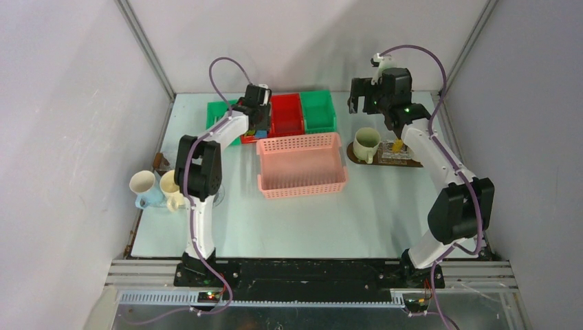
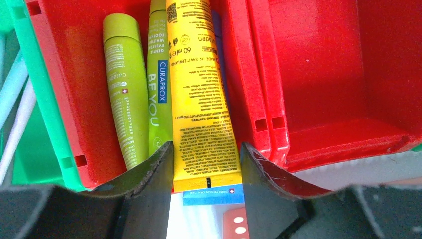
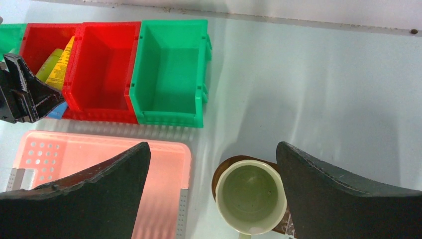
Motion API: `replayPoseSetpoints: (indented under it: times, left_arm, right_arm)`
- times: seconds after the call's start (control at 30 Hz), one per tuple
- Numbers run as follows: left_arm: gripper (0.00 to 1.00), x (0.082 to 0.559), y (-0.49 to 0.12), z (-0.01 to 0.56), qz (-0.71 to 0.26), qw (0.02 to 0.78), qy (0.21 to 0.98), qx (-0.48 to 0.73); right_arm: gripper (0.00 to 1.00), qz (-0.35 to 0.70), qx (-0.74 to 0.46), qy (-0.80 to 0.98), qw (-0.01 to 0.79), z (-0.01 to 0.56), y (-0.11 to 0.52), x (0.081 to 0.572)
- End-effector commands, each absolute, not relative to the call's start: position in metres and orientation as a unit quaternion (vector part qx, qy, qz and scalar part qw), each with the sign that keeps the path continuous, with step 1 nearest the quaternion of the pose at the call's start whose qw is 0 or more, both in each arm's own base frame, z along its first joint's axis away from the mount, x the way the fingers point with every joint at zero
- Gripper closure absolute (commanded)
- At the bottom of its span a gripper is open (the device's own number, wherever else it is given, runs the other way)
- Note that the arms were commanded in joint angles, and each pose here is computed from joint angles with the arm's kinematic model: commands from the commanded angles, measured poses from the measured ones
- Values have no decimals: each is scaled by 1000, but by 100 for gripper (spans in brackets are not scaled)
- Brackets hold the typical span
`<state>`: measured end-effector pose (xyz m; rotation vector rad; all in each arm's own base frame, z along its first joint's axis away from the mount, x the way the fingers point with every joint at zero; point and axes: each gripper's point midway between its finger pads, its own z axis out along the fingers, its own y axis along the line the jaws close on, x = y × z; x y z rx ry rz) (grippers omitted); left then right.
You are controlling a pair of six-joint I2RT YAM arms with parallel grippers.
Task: Prepare toiletry sets of a toothbrush and toothpaste on the tray
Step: Pick up the toothpaste from the storage box.
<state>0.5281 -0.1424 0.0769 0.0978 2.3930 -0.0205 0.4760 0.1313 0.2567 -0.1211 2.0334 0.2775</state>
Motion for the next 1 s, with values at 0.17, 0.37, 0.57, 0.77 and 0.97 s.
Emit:
replayPoseSetpoints:
  times: [0.17, 0.37, 0.57, 0.77, 0.97]
  left_arm:
    - [72, 532, -146, 117, -50, 411, 910, 1]
    - [94, 529, -138, 154, -50, 443, 895, -8]
    - [100, 525, -131, 170, -51, 452, 890, -13]
    - [100, 520, -123, 185, -48, 462, 886, -15]
    - [100, 513, -119, 200, -43, 471, 881, 3]
  right_arm:
    - [1, 113, -49, 822, 555, 292, 125, 470]
    - [1, 116, -47, 817, 563, 300, 125, 468]
    - [1, 118, -48, 814, 567, 305, 125, 466]
    - [1, 124, -63, 808, 572, 310, 133, 463]
    - [1, 116, -110, 795, 585, 312, 150, 458]
